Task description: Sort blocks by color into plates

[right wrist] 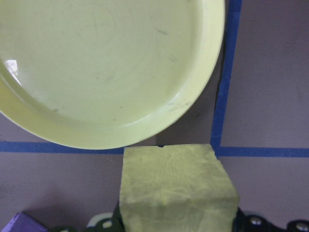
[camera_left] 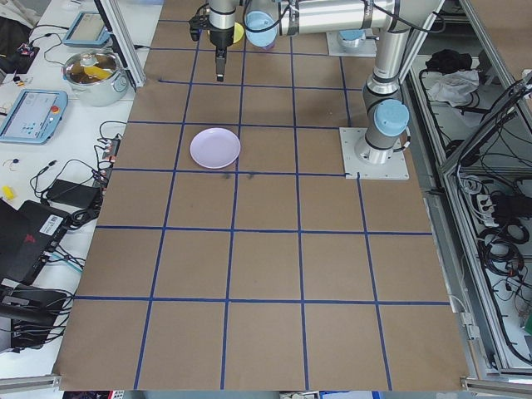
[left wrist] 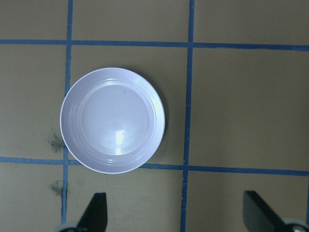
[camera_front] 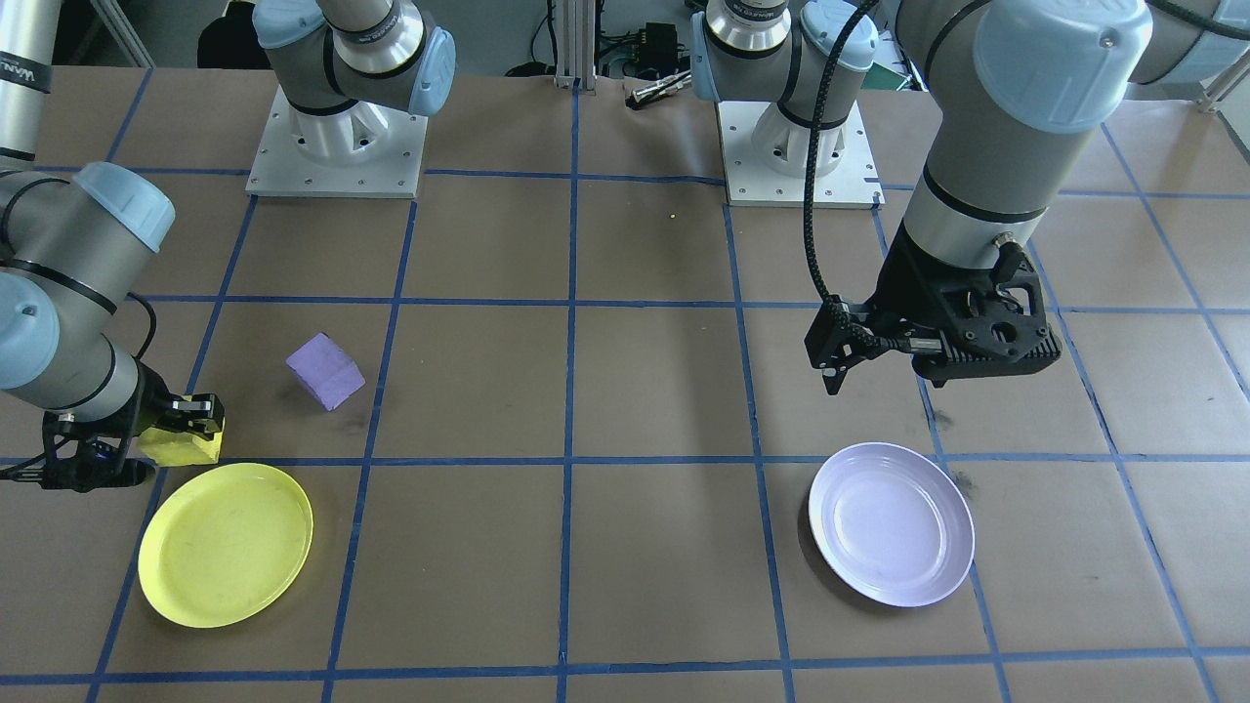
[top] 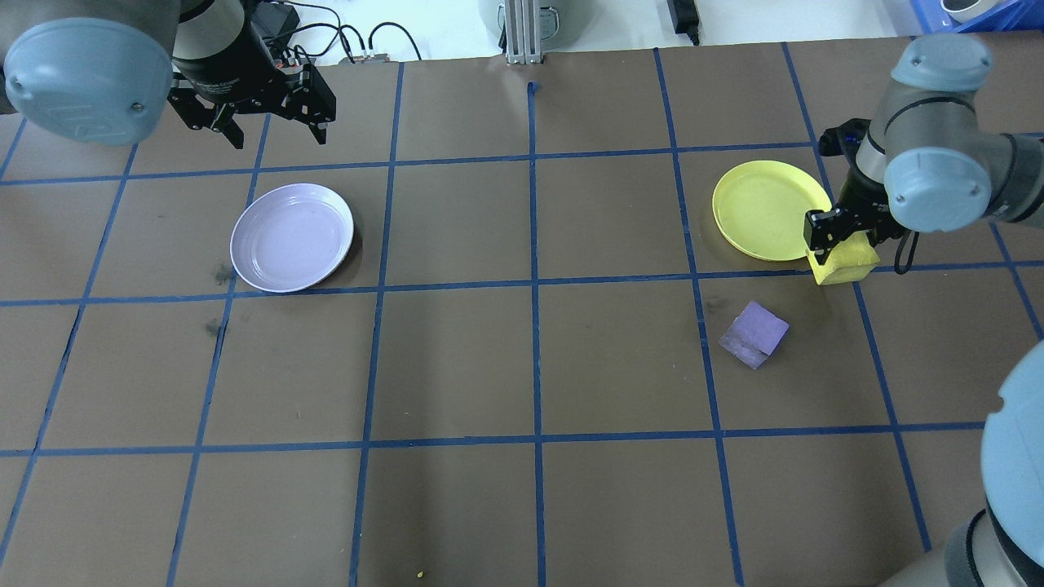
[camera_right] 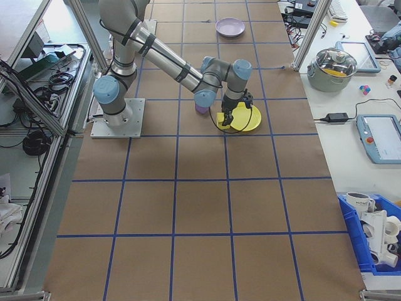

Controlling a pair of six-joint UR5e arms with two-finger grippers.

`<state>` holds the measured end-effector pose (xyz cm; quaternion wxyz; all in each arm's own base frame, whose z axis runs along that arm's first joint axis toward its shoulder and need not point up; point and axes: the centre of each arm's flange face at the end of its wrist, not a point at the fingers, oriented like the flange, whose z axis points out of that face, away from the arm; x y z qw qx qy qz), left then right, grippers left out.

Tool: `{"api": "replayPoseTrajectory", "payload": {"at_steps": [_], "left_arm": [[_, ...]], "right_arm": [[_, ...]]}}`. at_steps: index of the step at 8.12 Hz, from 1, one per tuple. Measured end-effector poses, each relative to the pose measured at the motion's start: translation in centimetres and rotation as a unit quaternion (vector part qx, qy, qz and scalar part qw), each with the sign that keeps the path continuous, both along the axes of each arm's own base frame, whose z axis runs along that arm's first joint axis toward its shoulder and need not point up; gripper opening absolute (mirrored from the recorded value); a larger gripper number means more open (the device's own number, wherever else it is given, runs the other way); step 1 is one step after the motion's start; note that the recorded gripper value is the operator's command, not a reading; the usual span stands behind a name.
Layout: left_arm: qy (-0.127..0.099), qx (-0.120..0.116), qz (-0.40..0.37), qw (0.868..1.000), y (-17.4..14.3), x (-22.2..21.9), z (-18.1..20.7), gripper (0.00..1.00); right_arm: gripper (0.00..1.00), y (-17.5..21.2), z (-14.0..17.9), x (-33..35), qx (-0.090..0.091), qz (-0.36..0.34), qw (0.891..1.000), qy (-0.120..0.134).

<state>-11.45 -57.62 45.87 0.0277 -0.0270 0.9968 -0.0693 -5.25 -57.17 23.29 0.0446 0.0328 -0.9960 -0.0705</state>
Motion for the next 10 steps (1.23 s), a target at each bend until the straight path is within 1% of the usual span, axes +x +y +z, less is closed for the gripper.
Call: {"api": "replayPoseTrajectory", "payload": {"at_steps": [1, 2, 3, 4, 5, 6, 8, 10], "left_arm": [[0.0, 0.0, 0.001, 1.0, 0.0, 0.0, 0.0, 1.0], [0.0, 0.0, 0.003, 1.0, 0.0, 0.0, 0.0, 1.0], [0.001, 0.0, 0.006, 1.0, 0.0, 0.0, 0.0, 1.0], [0.001, -0.001, 0.011, 1.0, 0.1, 0.0, 0.1, 1.0], [0.0, -0.001, 0.014, 1.0, 0.1, 0.0, 0.1, 1.0], [-0.004, -0.001, 0.016, 1.0, 0.2, 0.1, 0.2, 1.0], [-0.013, 0.0, 0.021, 1.0, 0.6, 0.2, 0.8, 1.0], [-0.014, 0.004, 0.034, 0.999, 1.1, 0.2, 1.2, 1.0]], "right_arm": [[0.62, -1.5, 1.8, 0.8, -0.009, -0.001, 1.0, 0.001], [0.62, -3.1, 2.9, 1.3, -0.021, 0.0, 1.0, -0.003], [0.63, -5.0, 3.1, 1.7, -0.032, 0.0, 0.999, -0.015], [0.8, -7.1, 2.7, 2.6, -0.04, 0.003, 0.999, -0.029], [1.0, -8.8, 2.1, 3.9, -0.044, 0.008, 0.998, -0.033], [1.0, -9.7, 1.5, 4.8, -0.043, 0.013, 0.998, -0.034], [1.0, -9.8, 1.0, 5.4, -0.037, 0.018, 0.999, -0.029], [1.0, -9.0, 2.2, 5.8, -0.033, 0.014, 0.999, -0.031]]}}
